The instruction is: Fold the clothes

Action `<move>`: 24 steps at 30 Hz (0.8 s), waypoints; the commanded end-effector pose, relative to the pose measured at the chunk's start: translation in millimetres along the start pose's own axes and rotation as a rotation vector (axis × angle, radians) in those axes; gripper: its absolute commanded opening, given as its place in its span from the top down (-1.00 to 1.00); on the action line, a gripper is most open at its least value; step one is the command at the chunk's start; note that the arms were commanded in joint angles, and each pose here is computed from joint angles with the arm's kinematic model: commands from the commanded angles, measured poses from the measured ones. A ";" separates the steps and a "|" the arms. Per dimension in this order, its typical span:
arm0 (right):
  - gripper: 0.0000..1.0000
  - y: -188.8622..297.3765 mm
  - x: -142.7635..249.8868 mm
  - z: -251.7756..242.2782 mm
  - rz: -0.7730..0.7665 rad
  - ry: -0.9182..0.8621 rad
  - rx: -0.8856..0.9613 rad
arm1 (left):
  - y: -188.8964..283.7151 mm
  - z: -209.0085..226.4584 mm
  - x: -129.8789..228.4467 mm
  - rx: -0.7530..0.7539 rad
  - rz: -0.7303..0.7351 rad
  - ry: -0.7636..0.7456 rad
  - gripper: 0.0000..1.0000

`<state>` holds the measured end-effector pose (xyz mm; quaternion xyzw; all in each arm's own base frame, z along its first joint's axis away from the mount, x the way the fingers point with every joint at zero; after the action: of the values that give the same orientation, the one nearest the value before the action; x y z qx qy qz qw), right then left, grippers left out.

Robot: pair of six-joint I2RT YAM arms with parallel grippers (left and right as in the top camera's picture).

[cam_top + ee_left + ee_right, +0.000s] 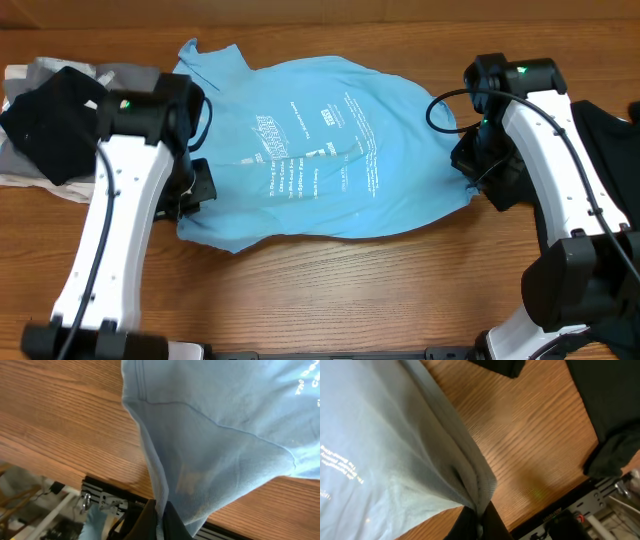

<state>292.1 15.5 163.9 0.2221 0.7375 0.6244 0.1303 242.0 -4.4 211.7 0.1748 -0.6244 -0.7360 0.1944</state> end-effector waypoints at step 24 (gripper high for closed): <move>0.93 -14.7 39.6 -35.0 -0.013 -0.111 0.037 | -10.0 5.5 71.0 0.171 0.145 -0.006 0.92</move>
<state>238.6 6.8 159.1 0.2556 0.7377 0.6040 0.1602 183.1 -28.7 203.1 0.1520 -0.6861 -0.6751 0.2245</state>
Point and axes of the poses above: each gripper's point midway between its finger pads, its own y axis back along the fingers, its own z axis along the line the jaws close on, x = y × z, the point moved 1 cm from there along y, back along the fingers, and after that the axes turned 10 degrees about y, right-handed, at the moved point
